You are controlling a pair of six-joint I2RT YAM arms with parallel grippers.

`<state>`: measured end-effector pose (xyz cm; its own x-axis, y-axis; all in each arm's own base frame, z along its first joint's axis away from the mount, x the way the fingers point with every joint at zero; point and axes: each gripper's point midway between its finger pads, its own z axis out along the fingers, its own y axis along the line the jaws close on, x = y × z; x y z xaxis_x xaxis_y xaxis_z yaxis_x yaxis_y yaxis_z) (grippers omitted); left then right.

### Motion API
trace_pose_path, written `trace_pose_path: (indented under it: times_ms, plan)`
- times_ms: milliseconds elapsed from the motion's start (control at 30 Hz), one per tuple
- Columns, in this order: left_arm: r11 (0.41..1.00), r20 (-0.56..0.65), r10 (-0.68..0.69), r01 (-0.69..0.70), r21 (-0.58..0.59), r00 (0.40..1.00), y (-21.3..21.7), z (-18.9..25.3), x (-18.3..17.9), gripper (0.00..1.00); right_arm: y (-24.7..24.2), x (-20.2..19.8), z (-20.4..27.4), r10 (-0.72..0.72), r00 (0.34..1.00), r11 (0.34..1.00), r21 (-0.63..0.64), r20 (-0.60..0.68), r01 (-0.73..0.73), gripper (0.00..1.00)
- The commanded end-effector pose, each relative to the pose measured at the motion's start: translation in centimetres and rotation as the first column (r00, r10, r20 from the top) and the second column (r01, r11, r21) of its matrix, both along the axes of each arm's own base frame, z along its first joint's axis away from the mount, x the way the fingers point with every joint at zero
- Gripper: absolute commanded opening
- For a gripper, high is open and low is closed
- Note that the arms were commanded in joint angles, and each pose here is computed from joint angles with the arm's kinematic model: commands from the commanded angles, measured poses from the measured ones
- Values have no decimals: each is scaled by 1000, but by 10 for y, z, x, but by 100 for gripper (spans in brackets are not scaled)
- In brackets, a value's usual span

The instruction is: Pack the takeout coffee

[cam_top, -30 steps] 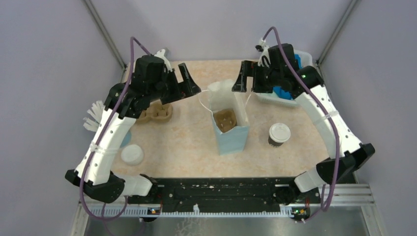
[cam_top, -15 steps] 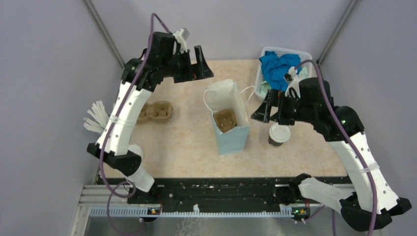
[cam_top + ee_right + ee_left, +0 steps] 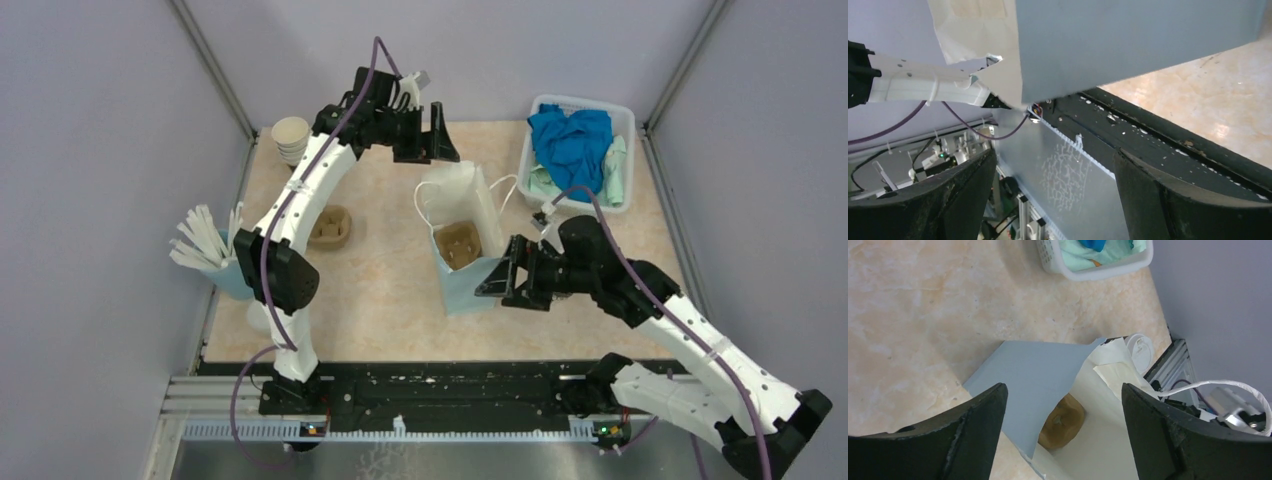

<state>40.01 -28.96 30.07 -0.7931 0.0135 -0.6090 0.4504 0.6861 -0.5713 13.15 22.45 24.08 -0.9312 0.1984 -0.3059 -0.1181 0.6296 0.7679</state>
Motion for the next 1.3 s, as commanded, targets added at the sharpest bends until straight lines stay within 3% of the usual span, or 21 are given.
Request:
trace_pose_path:
  times_ms: [0, 100, 233, 467, 567, 700, 833, 967, 1100, 1267]
  plan:
    - [986, 50, -118, 123, -110, 992, -17, 14, -4, 88, 34, 26, 31, -65, 996, 984, 172, 61, 53, 86]
    - [989, 15, -119, 120, -90, 993, -12, 0, -13, 77, 32, 58, 40, -166, 975, 979, 146, 146, 144, 90]
    - [986, -3, -128, 127, -103, 992, -5, -1, -35, 75, 27, 106, 45, -213, 955, 974, 115, 204, 193, 91]
    - [999, -15, 10, -10, -38, 1000, 41, -3, -73, 75, 30, 178, 64, -95, 942, 995, -6, 320, 103, 94]
    - [992, -45, 125, -123, 38, 991, 70, -13, -83, 83, 37, 189, 56, -9, 960, 995, -95, 280, 37, 94]
    - [968, -58, 224, -216, 124, 973, 92, -7, -82, 91, 27, 192, 47, -9, 968, 982, -178, 250, 55, 96]
    - [949, -40, 263, -251, 193, 964, 101, -11, -69, 91, 20, 188, 48, -23, 966, 977, -199, 259, 76, 96]
    - [914, -34, 303, -280, 294, 952, 114, -16, -57, 90, 0, 188, 52, -38, 961, 947, -296, 276, 122, 96]
    - [854, -9, 376, -342, 393, 927, 135, -16, -54, 90, -43, 174, 62, -35, 954, 863, -473, 296, 178, 96]
    - [864, -47, 387, -345, 368, 921, 132, -14, -64, 89, -133, 128, 32, -93, 976, 578, -787, 199, 215, 99]
